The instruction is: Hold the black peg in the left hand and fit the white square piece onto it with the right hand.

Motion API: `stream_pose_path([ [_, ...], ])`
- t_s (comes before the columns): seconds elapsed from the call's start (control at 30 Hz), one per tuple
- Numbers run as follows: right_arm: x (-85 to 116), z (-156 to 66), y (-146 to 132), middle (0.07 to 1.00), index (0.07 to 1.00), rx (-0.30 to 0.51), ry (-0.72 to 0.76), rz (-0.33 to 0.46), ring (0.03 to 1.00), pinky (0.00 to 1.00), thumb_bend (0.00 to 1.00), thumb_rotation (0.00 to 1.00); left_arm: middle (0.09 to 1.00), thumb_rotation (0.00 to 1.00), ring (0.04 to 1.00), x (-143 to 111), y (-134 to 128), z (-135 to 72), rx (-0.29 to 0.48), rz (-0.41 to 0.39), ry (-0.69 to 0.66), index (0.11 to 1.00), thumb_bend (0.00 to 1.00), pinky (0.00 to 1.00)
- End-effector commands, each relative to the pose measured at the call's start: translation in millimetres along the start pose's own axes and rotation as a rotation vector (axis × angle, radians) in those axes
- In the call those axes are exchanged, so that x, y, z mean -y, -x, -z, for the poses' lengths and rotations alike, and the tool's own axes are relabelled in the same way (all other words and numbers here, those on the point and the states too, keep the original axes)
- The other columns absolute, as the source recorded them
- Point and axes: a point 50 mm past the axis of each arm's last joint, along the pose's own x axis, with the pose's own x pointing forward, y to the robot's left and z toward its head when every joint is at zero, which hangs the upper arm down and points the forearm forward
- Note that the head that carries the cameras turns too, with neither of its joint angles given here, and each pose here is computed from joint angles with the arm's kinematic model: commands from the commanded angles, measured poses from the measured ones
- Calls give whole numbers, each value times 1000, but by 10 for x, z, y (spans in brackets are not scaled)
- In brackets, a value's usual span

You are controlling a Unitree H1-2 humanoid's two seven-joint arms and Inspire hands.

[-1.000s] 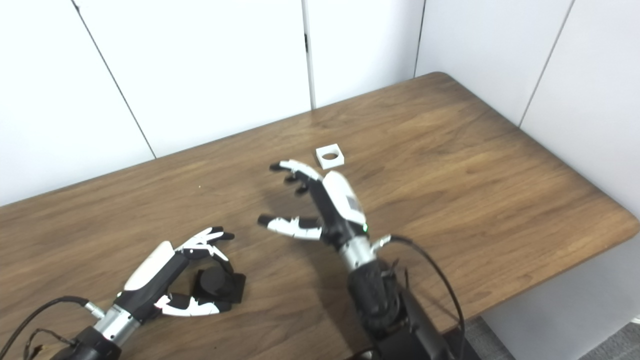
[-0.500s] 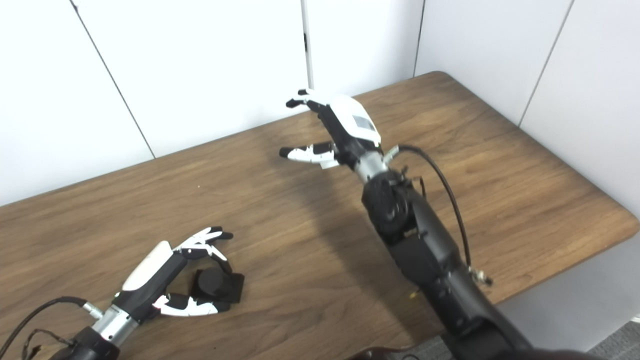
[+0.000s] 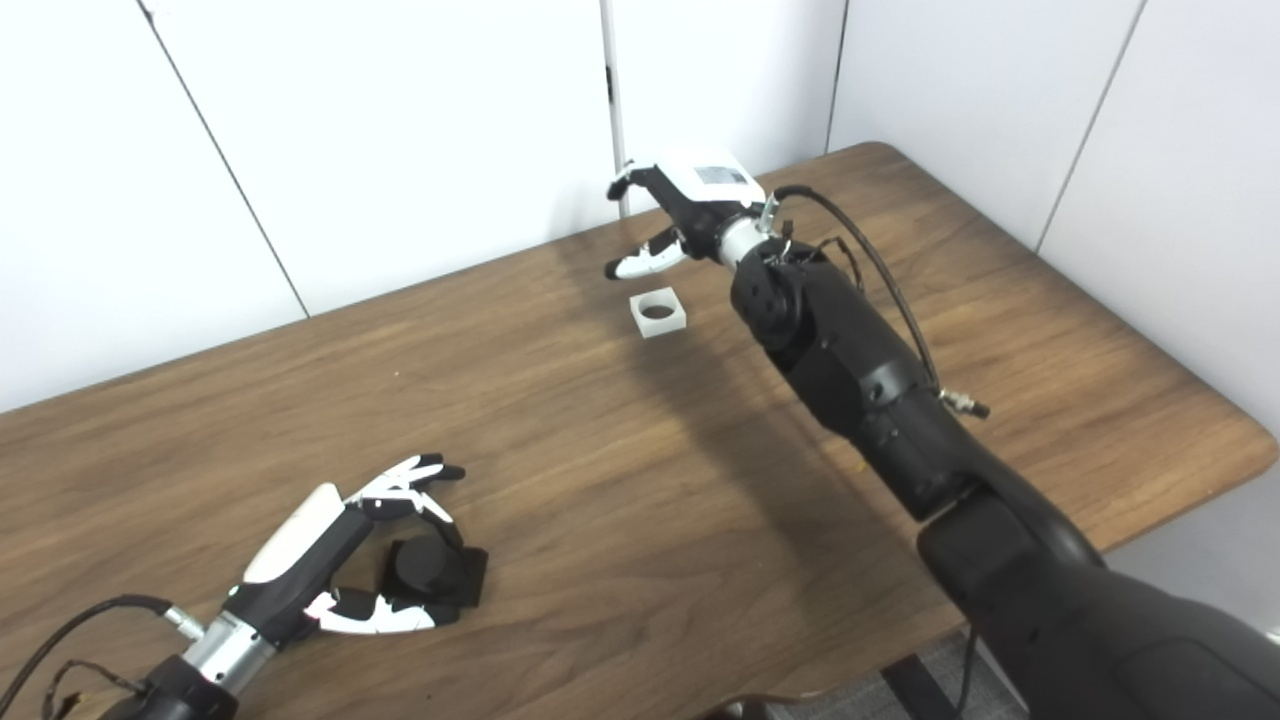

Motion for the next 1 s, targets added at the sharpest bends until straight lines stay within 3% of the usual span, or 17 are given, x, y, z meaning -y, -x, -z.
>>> stream_pose_path([
  [0.0, 417, -47, -141, 905, 775, 42, 66, 57, 868, 744, 645, 508, 873, 58, 945, 105, 232, 198, -102, 122, -37, 489, 522, 868],
  [0.13, 454, 8, -171, 931, 796, 20, 99, -9, 910, 822, 704, 731, 873, 58, 943, 127, 247, 209, -109, 125, -35, 489, 523, 869],
  [0.27, 513, 82, -206, 977, 836, -5, 122, -125, 977, 932, 898, 823, 876, 58, 948, 124, 260, 193, -111, 126, -34, 489, 522, 875],
  [0.4, 584, 89, -206, 998, 854, -11, 127, -225, 999, 991, 989, 793, 876, 58, 948, 118, 261, 193, -111, 125, -36, 489, 522, 870],
  [0.53, 623, 98, -193, 1000, 850, -9, 125, -288, 1000, 1000, 1000, 742, 880, 58, 953, 127, 259, 199, -116, 125, -30, 490, 522, 888],
  [0.97, 492, 150, -116, 1000, 840, -19, 113, -357, 1000, 1000, 1000, 664, 880, 58, 953, 148, 263, 194, -120, 124, -35, 490, 522, 894],
])
